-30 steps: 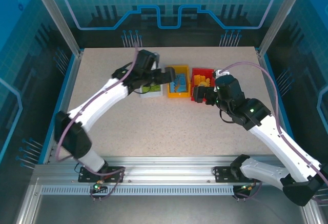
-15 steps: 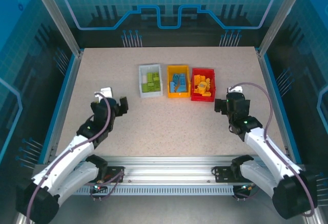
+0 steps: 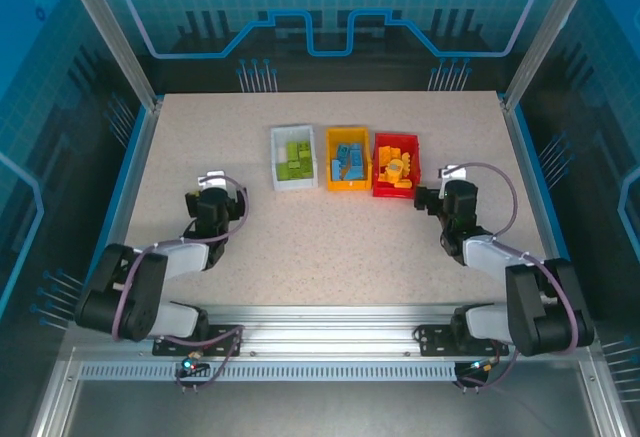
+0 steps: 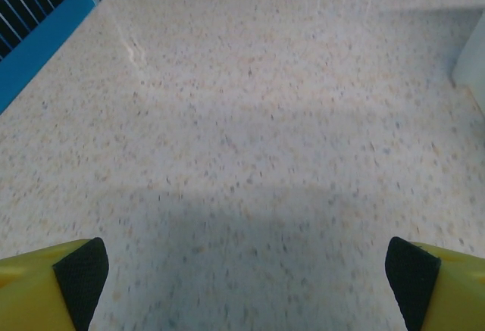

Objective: Sort the legos into containers by color

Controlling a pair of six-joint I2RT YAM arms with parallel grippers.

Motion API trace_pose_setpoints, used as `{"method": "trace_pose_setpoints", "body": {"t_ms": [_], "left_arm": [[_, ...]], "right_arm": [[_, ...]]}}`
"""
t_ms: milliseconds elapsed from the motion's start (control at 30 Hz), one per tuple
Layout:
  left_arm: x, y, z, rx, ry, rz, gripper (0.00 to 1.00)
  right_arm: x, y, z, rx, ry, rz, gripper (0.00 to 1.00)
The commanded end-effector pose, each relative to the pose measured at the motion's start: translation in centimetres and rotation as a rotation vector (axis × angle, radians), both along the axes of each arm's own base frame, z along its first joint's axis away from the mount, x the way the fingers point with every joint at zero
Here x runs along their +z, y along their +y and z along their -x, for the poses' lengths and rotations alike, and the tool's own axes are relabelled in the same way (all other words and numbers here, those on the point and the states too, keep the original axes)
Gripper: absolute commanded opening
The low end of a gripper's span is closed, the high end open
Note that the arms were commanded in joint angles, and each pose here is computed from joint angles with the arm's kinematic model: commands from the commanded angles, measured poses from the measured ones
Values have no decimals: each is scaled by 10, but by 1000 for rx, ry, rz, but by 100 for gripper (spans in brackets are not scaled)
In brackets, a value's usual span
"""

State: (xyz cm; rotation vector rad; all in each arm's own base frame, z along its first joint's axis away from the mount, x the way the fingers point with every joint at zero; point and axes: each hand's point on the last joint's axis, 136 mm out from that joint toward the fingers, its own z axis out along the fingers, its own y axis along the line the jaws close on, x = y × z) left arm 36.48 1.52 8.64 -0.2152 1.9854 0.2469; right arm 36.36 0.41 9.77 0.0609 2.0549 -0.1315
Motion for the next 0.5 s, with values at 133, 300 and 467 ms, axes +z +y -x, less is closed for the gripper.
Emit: {"method": "trace_pose_setpoints", "body": {"t_ms": [133, 300, 467], "left_arm": [[20, -6, -20, -94, -224, 28, 99], [9, -6, -30, -124, -117, 92, 99], [9, 2, -29, -117, -130, 138, 99]], "right_arm": [[1, 4, -28, 95, -147, -12, 100], [-2, 7, -30, 105, -110, -14, 100], [-2, 7, -30, 105, -106, -9, 100]]}}
